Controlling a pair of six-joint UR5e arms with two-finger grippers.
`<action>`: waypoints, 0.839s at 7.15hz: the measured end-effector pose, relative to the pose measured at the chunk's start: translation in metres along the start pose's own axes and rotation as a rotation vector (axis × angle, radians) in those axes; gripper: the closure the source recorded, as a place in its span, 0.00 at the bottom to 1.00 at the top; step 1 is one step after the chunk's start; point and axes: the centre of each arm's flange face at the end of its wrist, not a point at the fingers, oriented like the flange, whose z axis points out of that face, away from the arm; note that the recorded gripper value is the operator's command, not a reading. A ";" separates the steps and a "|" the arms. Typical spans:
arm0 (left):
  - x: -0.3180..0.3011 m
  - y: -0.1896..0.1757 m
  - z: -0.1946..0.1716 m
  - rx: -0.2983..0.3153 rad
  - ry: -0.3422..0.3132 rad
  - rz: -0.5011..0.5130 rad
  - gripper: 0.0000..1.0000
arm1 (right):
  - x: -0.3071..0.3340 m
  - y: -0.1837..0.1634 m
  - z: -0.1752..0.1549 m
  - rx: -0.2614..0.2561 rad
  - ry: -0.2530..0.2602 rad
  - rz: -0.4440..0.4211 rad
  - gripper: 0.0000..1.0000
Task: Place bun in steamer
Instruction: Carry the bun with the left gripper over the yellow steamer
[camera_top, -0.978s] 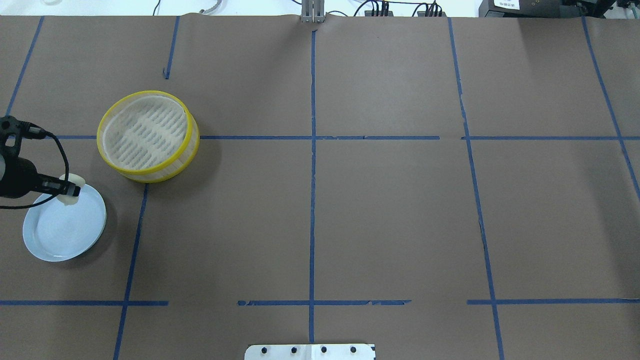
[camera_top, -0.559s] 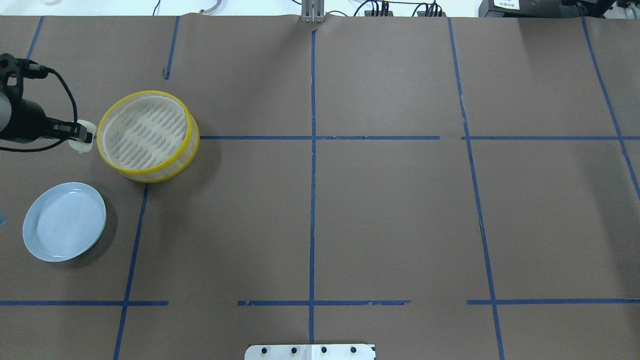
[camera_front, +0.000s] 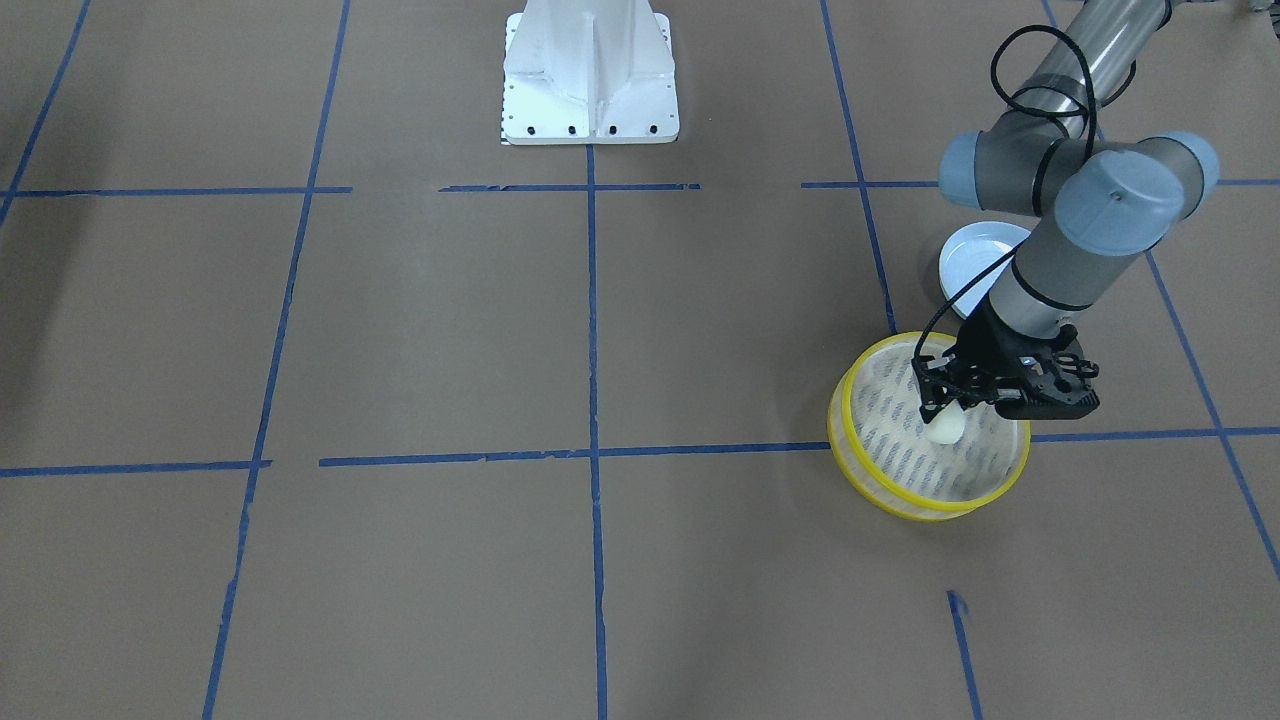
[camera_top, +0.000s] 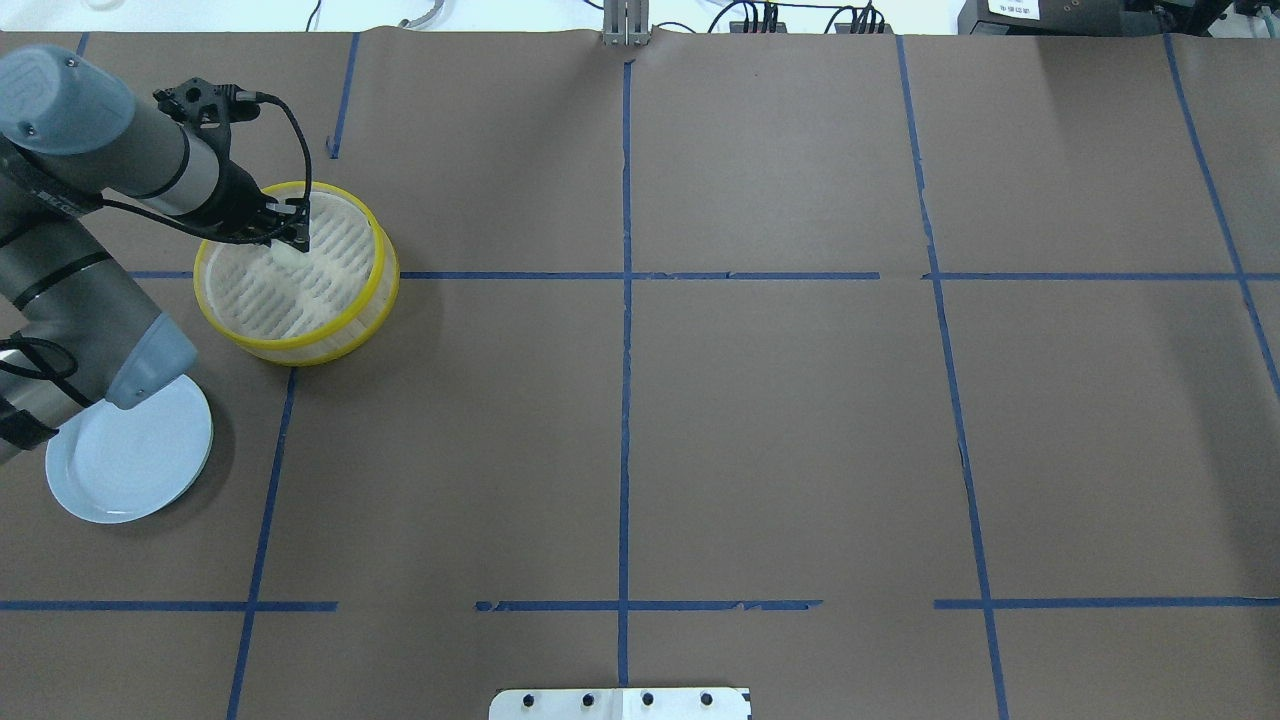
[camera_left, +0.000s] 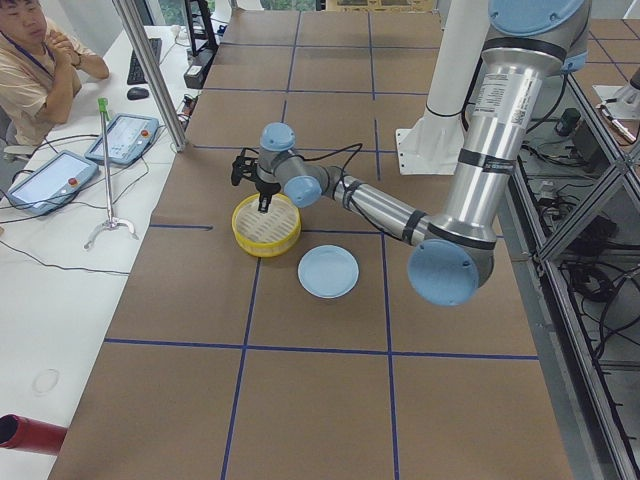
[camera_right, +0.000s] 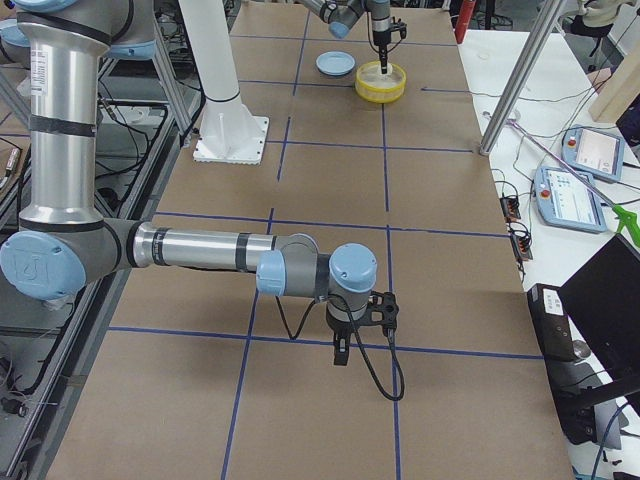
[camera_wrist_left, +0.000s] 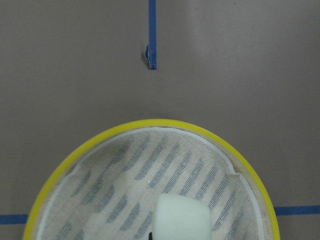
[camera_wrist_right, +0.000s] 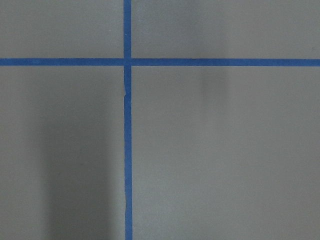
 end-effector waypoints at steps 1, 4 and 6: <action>-0.001 0.003 0.011 -0.014 -0.014 -0.007 0.63 | 0.000 0.000 0.000 0.000 0.000 0.000 0.00; -0.004 0.009 0.020 -0.029 -0.026 -0.044 0.61 | 0.000 0.000 0.000 0.000 0.000 0.000 0.00; -0.008 0.011 0.024 -0.036 -0.034 -0.055 0.61 | 0.000 0.000 0.000 0.000 0.000 0.000 0.00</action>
